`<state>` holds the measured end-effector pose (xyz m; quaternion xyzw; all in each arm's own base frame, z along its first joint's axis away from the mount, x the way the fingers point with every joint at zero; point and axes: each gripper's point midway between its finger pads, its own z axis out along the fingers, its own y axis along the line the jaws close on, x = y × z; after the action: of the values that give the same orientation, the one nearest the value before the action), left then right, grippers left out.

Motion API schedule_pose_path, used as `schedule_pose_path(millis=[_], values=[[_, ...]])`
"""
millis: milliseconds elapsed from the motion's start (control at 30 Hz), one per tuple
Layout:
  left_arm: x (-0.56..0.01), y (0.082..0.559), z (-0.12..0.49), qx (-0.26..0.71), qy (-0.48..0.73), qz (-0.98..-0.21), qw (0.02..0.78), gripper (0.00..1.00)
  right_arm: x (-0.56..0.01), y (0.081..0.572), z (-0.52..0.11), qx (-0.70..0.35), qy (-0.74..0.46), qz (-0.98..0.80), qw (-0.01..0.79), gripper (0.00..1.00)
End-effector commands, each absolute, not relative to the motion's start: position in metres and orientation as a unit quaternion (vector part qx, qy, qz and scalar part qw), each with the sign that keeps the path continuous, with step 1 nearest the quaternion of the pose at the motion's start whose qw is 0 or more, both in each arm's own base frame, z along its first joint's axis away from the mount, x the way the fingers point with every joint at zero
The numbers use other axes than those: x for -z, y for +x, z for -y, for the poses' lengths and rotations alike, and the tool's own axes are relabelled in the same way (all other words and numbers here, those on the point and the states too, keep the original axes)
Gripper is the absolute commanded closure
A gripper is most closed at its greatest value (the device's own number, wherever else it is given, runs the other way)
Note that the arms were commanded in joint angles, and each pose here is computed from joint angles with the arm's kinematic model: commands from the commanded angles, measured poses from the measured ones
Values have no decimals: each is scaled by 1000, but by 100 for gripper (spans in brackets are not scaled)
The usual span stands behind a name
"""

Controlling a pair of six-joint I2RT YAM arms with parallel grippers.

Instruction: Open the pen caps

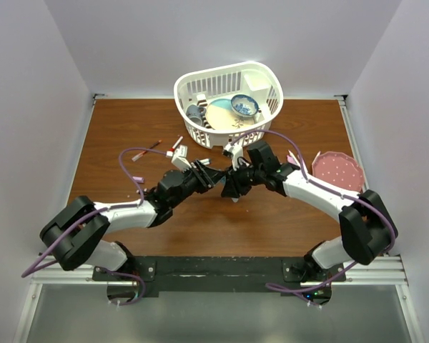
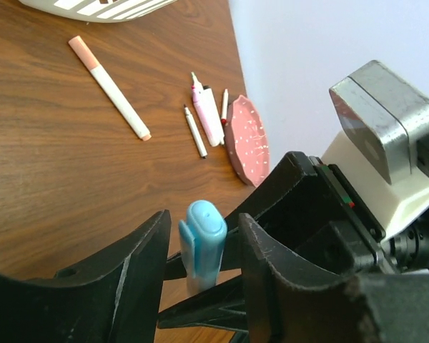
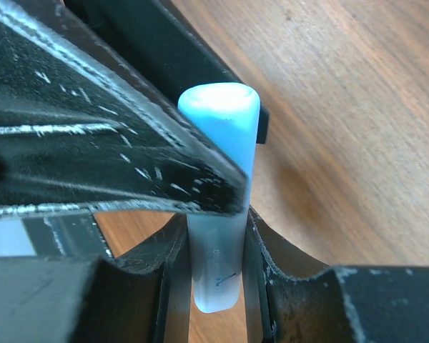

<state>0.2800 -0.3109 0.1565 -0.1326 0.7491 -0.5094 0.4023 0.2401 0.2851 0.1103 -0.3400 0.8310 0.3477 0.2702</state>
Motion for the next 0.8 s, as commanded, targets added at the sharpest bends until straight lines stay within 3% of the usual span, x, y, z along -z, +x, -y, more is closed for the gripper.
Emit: schedule_pose_path(millis=[0, 267, 367, 400, 433, 467, 567, 767], values=[[-162, 286, 313, 480, -124, -762, 417, 50, -125, 250, -287, -322, -362, -817, 313, 100], [-152, 294, 319, 435, -124, -790, 414, 53, -124, 254, -286, -303, -365, -819, 324, 100], [-150, 298, 320, 411, -126, -802, 416, 68, -121, 255, -285, -296, -365, -821, 323, 100], [-145, 298, 317, 398, -126, -809, 413, 87, -120, 255, -285, -292, -365, -822, 324, 100], [-149, 303, 315, 389, -131, -808, 423, 97, -120, 255, -285, -291, -365, -823, 324, 100], [-153, 305, 312, 382, -135, -807, 429, 100, -117, 255, -284, -284, -378, -820, 325, 100], [-167, 317, 290, 342, -154, -800, 468, 100, -112, 251, -285, -277, -391, -817, 320, 100], [-211, 367, 190, 270, -240, -756, 546, 100, -101, 237, -290, -281, -415, -812, 298, 100]])
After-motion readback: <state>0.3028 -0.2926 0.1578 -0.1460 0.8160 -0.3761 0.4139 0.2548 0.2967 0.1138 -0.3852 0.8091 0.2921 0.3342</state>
